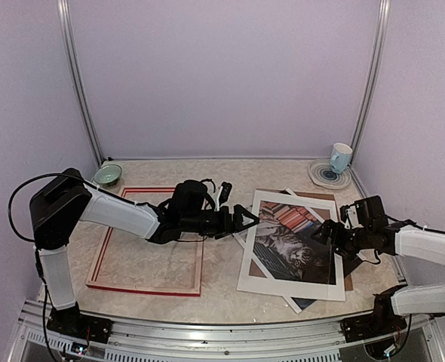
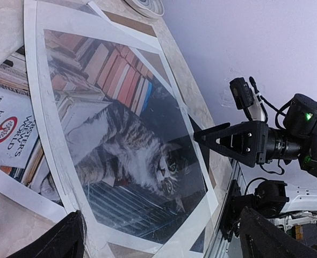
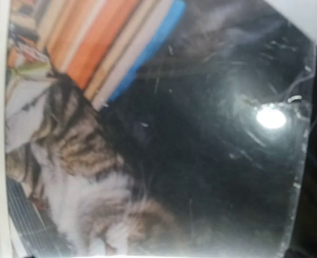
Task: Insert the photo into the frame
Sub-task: Pick up the glass panel from the mat board.
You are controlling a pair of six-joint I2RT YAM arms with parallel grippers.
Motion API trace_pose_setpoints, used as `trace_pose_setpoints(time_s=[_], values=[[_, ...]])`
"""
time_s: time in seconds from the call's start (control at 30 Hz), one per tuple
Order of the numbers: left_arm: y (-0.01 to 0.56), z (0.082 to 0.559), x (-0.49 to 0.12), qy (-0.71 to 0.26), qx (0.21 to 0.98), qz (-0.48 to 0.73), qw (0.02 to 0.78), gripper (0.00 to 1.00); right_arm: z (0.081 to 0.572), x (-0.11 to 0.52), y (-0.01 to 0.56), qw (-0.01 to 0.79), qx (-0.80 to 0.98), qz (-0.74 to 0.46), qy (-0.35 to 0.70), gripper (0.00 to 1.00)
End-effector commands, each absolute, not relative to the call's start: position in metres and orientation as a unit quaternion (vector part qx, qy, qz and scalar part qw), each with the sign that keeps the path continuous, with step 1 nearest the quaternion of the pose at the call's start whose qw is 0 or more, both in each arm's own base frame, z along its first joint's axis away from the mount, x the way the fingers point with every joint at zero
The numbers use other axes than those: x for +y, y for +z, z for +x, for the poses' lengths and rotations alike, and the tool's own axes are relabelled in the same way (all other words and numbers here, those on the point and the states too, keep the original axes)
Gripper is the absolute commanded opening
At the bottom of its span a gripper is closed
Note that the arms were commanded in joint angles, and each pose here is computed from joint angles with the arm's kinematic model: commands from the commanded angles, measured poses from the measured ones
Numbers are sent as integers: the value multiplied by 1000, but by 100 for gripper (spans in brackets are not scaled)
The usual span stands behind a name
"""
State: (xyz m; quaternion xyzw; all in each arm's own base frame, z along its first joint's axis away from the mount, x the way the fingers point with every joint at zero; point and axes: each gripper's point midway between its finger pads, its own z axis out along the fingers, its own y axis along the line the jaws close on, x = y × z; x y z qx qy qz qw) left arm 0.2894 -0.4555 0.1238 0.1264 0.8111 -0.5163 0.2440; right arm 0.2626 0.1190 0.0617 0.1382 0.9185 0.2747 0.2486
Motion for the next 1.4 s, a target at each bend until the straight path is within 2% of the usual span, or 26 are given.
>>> trace_pose_setpoints(time_s=[0.0,0.67,1.03,1.37], values=[[145,273,-463,-550,785,151,241,97,272,121,84,283,906,126,290,99],[166,262,-463,-621,740,138,219,98,265,128,56,252,912,121,300,99],[187,257,-460,-645,720,134,219,98,268,131,76,289,894,108,326,99],[171,260,-460,-609,747,133,231,90,267,132,75,288,894,107,327,99]])
